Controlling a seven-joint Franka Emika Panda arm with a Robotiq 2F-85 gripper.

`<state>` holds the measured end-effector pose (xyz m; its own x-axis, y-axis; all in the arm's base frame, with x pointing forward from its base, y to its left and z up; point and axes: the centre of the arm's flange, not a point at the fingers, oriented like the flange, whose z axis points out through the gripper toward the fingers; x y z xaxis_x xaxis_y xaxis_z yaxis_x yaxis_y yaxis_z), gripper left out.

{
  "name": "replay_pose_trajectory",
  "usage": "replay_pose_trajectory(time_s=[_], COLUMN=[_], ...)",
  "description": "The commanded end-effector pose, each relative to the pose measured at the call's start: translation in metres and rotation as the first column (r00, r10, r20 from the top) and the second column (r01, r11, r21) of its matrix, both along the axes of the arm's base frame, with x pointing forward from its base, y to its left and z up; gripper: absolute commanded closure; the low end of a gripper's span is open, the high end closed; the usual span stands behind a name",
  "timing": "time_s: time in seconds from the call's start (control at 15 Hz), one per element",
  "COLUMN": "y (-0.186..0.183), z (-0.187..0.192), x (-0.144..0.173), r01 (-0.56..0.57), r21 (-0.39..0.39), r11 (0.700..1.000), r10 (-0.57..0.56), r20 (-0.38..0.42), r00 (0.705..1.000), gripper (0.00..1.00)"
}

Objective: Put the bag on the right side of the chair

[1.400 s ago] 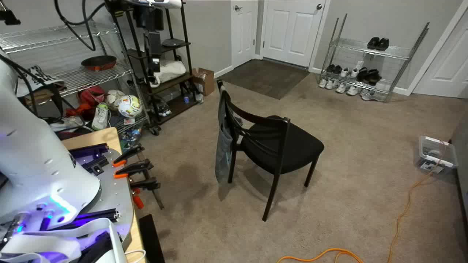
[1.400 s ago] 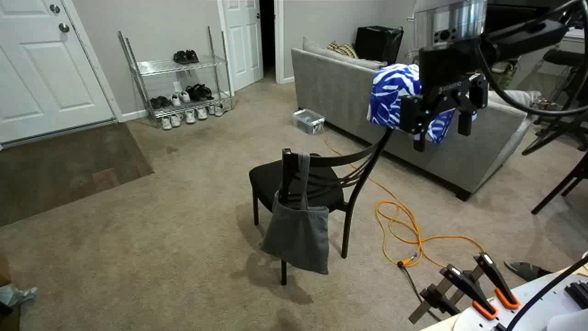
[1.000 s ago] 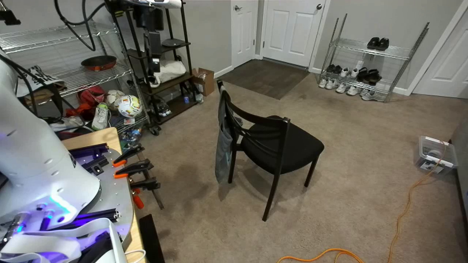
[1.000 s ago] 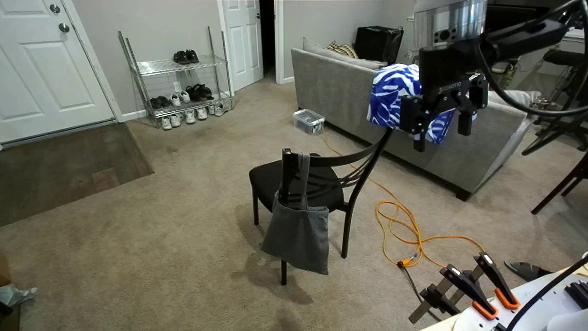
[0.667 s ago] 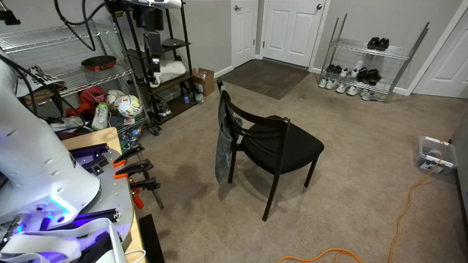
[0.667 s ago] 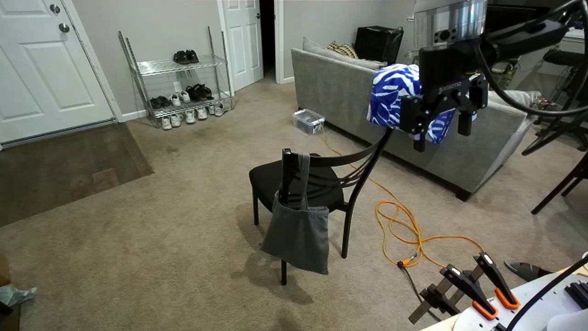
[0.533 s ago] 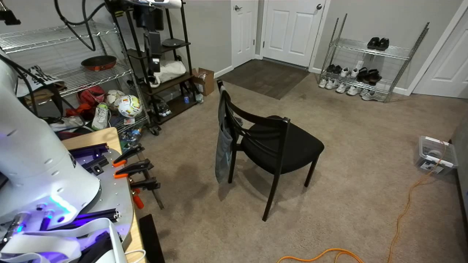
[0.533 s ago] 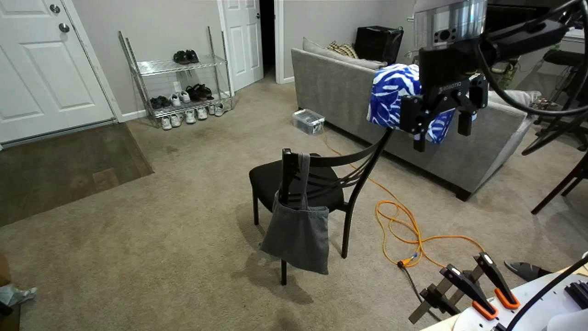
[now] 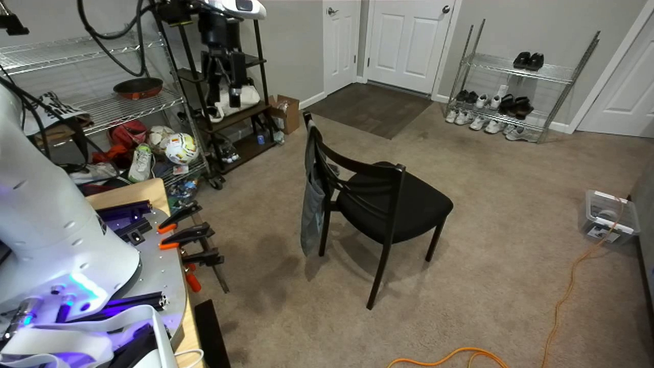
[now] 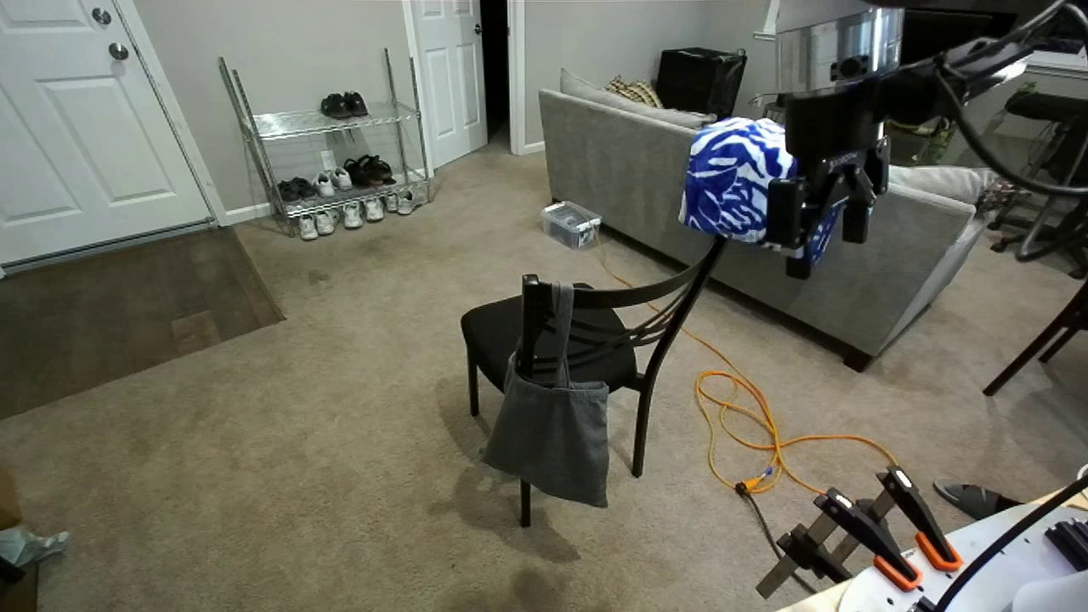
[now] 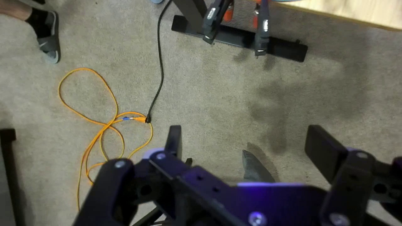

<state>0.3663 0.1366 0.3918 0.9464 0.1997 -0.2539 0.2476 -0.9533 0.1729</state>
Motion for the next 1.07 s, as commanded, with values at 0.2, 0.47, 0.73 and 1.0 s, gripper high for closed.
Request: replay_pose_trajectory(time_s=[0.2,0.47,0.73,1.0], y=[-0.047,-0.037,-0.009,0.018], z=[-0.008,-0.012,-0.019,-0.022], x=[0.059,0.086,0.107,0.129], r01=[-0.348,-0.531,-0.687,-0.817], r21=[0.03,0.019,0.02,0.003], r11=[0.937,0.847,0.726,0.577], r10=[0.347,0.528,0.683,0.813], r20=[0.034,0.073,0.091,0.095], r00=[0.937,0.846,0.724,0.575], gripper=[0.0,0.0,0.0,0.0])
